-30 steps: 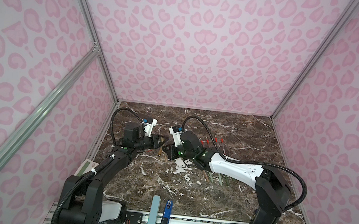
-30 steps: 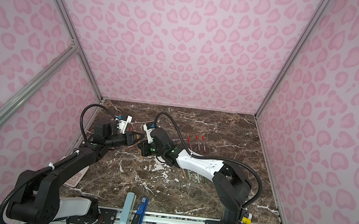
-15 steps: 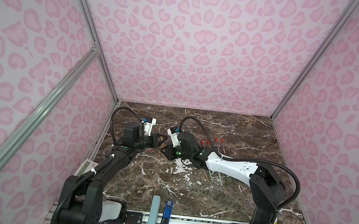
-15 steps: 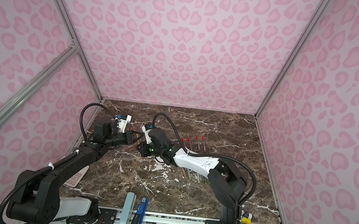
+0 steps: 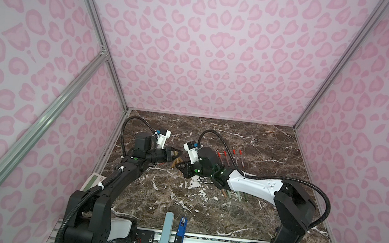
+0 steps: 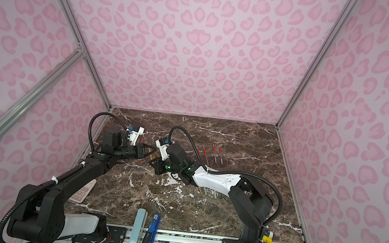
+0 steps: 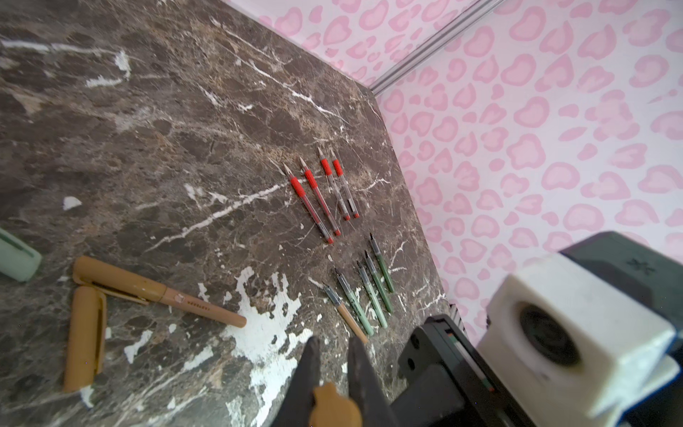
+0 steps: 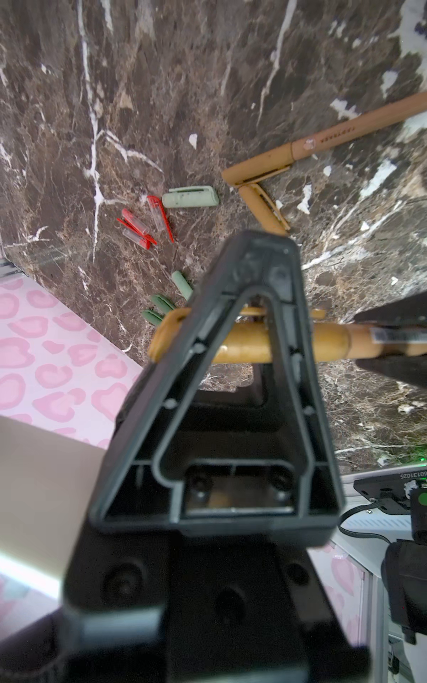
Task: Remove pen caps from pens
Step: Open the pen cap on the pen, then place the pen cap at the center of the table, then place the pen at the center of the table, then pick up the pen from the center of the table.
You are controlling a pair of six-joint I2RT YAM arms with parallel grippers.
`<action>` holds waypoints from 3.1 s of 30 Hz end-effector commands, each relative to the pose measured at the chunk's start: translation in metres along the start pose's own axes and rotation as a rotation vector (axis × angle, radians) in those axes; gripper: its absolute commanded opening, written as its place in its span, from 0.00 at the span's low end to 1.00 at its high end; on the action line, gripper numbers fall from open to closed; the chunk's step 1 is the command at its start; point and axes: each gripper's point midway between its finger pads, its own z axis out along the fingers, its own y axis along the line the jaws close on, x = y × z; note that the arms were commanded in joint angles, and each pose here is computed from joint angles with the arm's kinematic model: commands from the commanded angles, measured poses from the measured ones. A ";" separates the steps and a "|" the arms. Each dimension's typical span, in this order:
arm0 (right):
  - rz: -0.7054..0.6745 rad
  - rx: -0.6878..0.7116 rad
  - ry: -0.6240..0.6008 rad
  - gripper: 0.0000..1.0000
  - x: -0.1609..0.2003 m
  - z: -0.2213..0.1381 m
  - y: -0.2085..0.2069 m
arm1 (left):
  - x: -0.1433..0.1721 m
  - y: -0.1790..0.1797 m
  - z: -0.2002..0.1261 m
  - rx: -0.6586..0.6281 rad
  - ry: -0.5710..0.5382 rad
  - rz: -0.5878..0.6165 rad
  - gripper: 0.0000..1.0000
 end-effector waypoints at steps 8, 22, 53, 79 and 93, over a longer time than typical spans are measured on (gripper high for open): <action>0.120 0.315 0.208 0.00 0.084 -0.050 -0.086 | -0.036 0.016 -0.009 -0.075 -0.140 0.070 0.04; 0.216 0.454 0.204 0.00 0.085 -0.077 -0.127 | -0.042 0.056 -0.023 -0.339 -0.160 0.091 0.04; 0.172 0.641 0.246 0.30 0.080 -0.098 -0.147 | 0.064 0.112 0.059 -0.473 0.164 -0.110 0.09; 0.036 0.464 0.280 0.37 0.040 -0.041 -0.114 | 0.019 0.075 0.032 -0.485 0.041 0.094 0.54; -0.065 0.394 0.369 0.38 0.018 0.042 -0.101 | -0.055 0.083 -0.047 -0.594 -0.202 0.153 0.86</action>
